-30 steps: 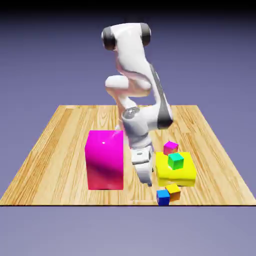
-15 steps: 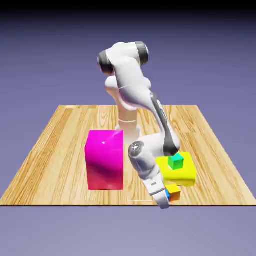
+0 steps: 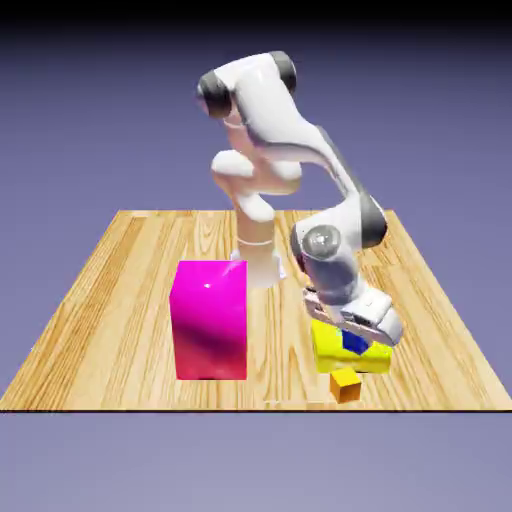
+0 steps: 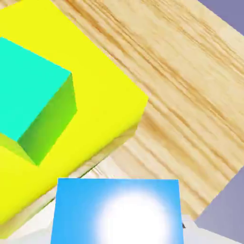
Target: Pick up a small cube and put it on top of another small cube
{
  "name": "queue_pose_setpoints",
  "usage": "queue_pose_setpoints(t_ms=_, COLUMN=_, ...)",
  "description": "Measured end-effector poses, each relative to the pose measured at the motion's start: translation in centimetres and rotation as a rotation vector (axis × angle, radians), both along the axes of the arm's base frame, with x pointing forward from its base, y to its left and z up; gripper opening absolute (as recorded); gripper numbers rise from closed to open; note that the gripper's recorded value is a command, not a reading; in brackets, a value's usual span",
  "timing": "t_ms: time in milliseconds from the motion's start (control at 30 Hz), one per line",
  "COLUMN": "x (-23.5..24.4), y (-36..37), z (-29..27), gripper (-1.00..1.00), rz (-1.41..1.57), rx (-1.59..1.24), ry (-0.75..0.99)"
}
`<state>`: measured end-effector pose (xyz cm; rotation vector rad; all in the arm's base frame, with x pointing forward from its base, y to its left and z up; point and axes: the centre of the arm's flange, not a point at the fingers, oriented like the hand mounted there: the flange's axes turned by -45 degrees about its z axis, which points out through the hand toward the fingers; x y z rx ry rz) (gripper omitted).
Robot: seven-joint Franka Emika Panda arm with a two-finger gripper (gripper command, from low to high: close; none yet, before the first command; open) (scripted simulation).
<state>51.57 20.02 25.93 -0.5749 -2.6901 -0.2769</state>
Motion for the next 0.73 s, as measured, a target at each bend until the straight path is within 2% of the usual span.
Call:
queue_pose_setpoints(t_ms=233, x=-3.4, y=4.4, z=4.7, gripper=-1.0, rz=0.624, rx=-0.053, ry=-0.047)
queue_pose_setpoints(t_ms=467, x=-6.7, y=6.2, z=6.9, gripper=-1.0, rz=1.161, rx=-0.134, ry=-0.01)
queue_pose_setpoints(t_ms=533, x=-7.3, y=6.0, z=6.0, gripper=-1.0, rz=1.209, rx=-0.124, ry=0.009)
queue_pose_setpoints(t_ms=633, x=-8.6, y=4.6, z=0.1, gripper=-1.0, rz=1.209, rx=-0.126, ry=0.009)
queue_pose_setpoints(t_ms=667, x=-8.8, y=4.5, z=-0.5, gripper=1.0, rz=1.209, rx=-0.125, ry=0.009)
queue_pose_setpoints(t_ms=733, x=-8.8, y=4.5, z=-0.5, gripper=1.0, rz=1.208, rx=-0.122, ry=0.009)
